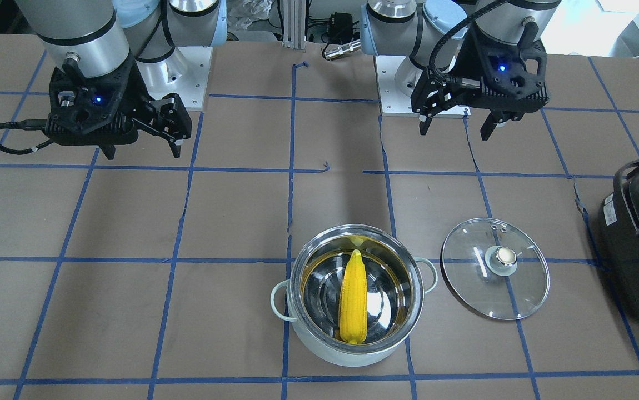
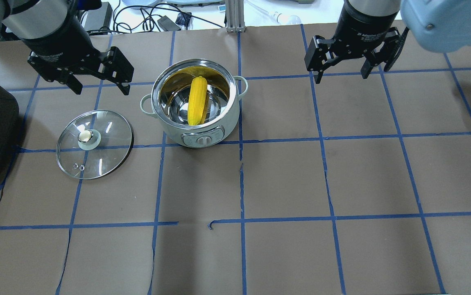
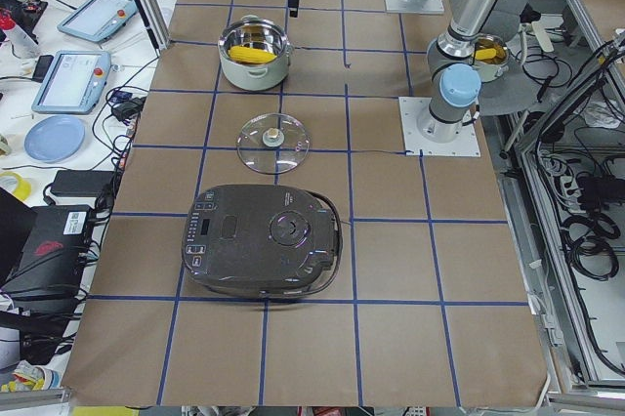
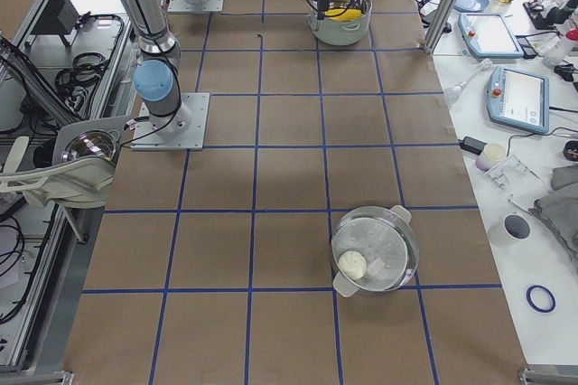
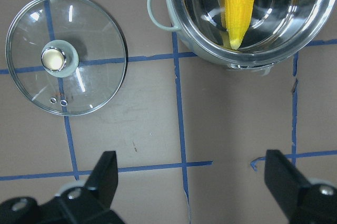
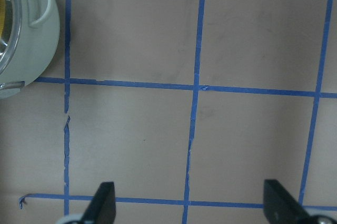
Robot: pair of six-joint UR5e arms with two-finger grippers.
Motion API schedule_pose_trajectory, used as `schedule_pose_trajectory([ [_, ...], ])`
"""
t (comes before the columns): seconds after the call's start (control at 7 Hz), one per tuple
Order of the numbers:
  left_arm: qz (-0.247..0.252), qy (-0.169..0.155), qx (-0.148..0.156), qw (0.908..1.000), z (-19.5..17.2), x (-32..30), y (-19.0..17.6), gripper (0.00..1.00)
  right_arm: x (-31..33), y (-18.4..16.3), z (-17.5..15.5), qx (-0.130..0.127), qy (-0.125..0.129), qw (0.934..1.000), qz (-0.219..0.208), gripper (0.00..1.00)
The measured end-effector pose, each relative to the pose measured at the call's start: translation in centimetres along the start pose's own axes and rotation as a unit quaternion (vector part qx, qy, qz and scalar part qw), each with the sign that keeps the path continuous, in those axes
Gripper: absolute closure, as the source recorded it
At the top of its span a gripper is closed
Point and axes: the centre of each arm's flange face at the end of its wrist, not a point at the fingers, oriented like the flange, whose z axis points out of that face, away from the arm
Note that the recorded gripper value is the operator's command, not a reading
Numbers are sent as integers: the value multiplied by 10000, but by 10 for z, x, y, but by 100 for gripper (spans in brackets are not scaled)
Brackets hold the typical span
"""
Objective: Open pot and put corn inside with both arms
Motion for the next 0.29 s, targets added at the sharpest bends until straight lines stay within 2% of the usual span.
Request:
schedule_pose_trajectory([
  [0.29, -20, 14, 6, 10000, 0, -2, -1, 0, 0, 0, 0, -10, 18, 10000, 2, 0],
])
